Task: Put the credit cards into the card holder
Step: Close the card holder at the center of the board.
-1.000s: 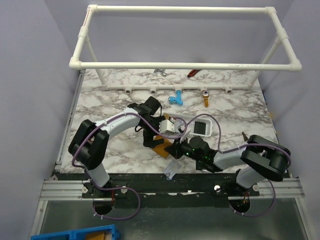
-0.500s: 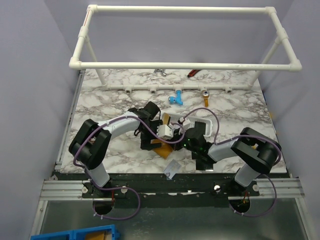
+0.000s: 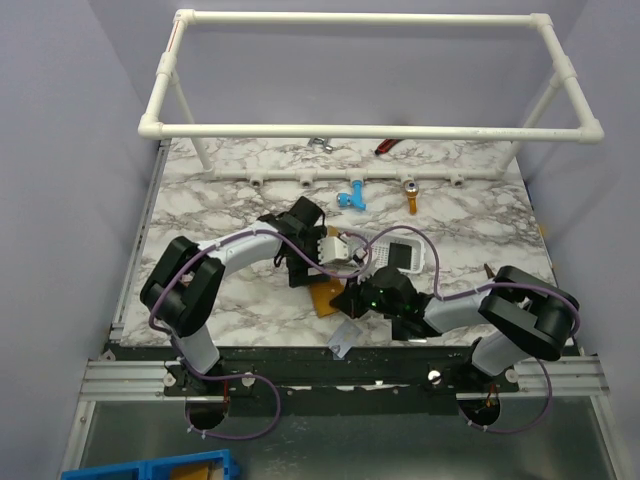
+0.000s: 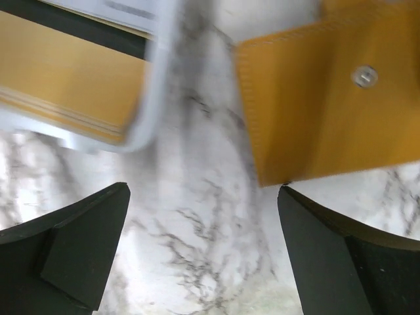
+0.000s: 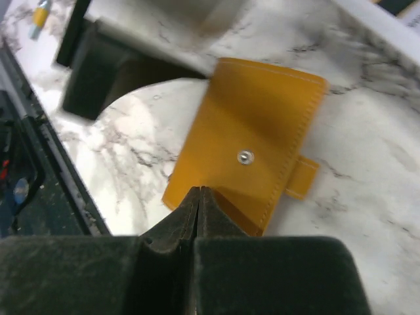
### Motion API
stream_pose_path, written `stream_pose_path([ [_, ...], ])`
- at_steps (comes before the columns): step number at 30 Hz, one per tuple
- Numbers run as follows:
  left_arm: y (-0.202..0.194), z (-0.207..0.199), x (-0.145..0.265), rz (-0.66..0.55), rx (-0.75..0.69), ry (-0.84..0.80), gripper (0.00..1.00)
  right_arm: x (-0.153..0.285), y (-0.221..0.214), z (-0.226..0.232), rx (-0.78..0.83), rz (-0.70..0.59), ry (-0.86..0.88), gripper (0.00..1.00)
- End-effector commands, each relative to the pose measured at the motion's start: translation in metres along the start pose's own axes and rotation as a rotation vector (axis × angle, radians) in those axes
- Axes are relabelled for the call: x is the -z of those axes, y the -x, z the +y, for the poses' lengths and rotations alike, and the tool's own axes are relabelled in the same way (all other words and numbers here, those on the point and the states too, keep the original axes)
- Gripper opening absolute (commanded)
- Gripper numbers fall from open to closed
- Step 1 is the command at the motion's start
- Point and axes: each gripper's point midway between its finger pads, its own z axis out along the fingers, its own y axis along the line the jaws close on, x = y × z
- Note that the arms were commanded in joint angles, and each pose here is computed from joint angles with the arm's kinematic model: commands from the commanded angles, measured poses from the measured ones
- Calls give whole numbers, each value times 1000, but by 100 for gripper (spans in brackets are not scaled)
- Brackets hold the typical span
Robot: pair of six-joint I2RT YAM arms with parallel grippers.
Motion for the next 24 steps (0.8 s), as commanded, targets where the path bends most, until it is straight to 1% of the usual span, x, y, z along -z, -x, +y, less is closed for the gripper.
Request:
stream_pose_path([
  [1,29,42,13,-83,97,77,98,-4,-2,30,28,49,120,1],
  [4,27,54,23,-74,94,103,98,-5,9,44,38,33,175,1],
  [6,25,55,32,-82,101,99,98,-2,24,51,29,-22,190,1],
  [7,24,52,36,-85,103,90,98,1,32,48,17,-58,162,2],
  [9,23,45,43,-86,99,65,99,7,45,39,45,-118,102,10],
  [11,25,33,51,-99,102,21,98,14,57,19,72,-169,-9,14],
  [13,30,19,58,-122,123,-30,98,26,68,-6,68,-233,-126,21],
  [15,34,7,62,-148,164,-78,98,38,69,-25,56,-269,-196,22],
  [16,35,1,63,-157,177,-98,99,42,64,-34,54,-265,-233,22],
  [17,35,-4,62,-159,189,-110,99,43,59,-41,55,-253,-258,19],
  [21,32,-15,61,-168,209,-131,98,42,29,-60,40,-155,-327,10],
  [24,31,-17,58,-157,223,-142,98,29,9,-53,55,-58,-262,9],
])
